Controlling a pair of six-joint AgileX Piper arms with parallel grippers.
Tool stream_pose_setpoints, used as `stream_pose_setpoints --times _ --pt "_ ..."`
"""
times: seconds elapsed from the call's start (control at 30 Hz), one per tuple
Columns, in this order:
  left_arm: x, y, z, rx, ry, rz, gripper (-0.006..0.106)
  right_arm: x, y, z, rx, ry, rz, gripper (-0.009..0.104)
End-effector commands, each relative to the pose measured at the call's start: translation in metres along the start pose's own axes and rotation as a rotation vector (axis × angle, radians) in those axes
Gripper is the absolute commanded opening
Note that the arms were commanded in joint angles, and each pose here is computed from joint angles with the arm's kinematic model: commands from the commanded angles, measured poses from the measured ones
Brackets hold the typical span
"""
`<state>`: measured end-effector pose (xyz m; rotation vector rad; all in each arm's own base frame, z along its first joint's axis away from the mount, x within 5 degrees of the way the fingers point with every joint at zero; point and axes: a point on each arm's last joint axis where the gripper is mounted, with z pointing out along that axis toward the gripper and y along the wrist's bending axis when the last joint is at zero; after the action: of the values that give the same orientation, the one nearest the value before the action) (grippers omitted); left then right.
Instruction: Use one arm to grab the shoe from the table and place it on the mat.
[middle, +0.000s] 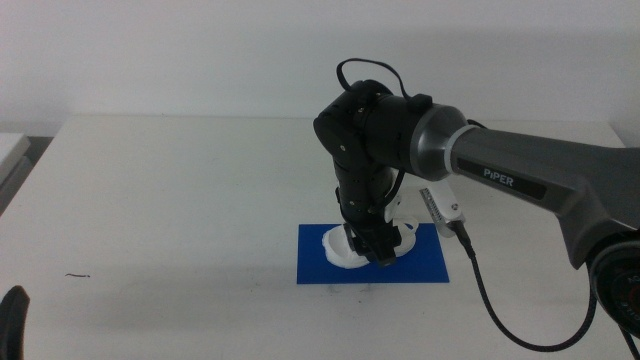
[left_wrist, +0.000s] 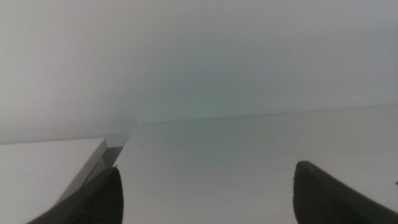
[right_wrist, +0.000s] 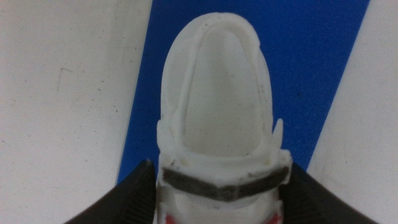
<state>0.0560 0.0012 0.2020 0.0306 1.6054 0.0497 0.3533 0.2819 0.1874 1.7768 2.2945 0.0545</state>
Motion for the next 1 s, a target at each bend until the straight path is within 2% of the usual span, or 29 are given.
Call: stream_pose_setpoints --times 0.0,0.1,0.17,0.27,0.3,0.33,0.43,0.47,0.53,0.57,0.67,0.73,0.8,0.87,0.97 --pt "-0.001 0.0 0.0 0.002 -0.007 -0.005 0.094 0.0 0.002 0.0 -0.011 0.003 0.024 0.002" --pt "-0.001 0.0 0.0 0.002 -0.007 -0.005 0.094 0.002 0.004 0.002 -0.027 0.014 0.023 0.005" --pt "-0.001 0.0 0.0 0.002 -0.007 -0.005 0.094 0.002 0.005 0.002 -0.036 0.02 0.023 0.01" --pt "-0.001 0.0 0.0 0.002 -0.007 -0.005 0.094 0.002 0.005 0.002 -0.036 0.02 0.023 0.029" --pt "-0.001 0.0 0.0 0.002 -0.007 -0.005 0.094 0.002 0.005 0.002 -0.036 0.011 0.02 0.056" --pt "-0.001 0.0 0.0 0.002 -0.007 -0.005 0.094 0.002 0.005 0.002 -0.036 0.011 0.018 0.065" --pt "-0.001 0.0 0.0 0.002 -0.007 -0.005 0.094 0.002 0.005 0.002 -0.036 0.01 -0.006 0.083" --pt "-0.001 0.0 0.0 0.002 -0.007 -0.005 0.094 0.001 0.004 -0.004 -0.044 0.023 -0.063 0.087" --pt "-0.001 0.0 0.0 0.002 -0.007 -0.005 0.094 -0.004 0.005 -0.018 -0.067 0.039 -0.157 0.087" --pt "-0.001 0.0 0.0 0.002 -0.007 -0.005 0.094 -0.008 0.005 -0.028 -0.081 0.045 -0.257 0.087" --pt "-0.001 0.0 0.0 0.002 -0.007 -0.005 0.094 -0.021 -0.001 -0.064 -0.125 0.023 -0.756 0.087" --pt "-0.001 0.0 0.0 0.002 -0.007 -0.005 0.094 -0.028 -0.004 -0.088 -0.185 0.002 -1.003 0.087" --pt "-0.001 0.0 0.0 0.002 -0.007 -0.005 0.094 -0.033 -0.006 -0.104 -0.224 -0.012 -1.106 0.087" --pt "-0.001 0.0 0.0 0.002 -0.007 -0.005 0.094 -0.038 -0.009 -0.118 -0.258 -0.025 -1.122 0.087" --pt "-0.001 0.0 0.0 0.002 -0.007 -0.005 0.094 -0.05 -0.012 -0.139 -0.303 -0.106 -1.248 0.087"
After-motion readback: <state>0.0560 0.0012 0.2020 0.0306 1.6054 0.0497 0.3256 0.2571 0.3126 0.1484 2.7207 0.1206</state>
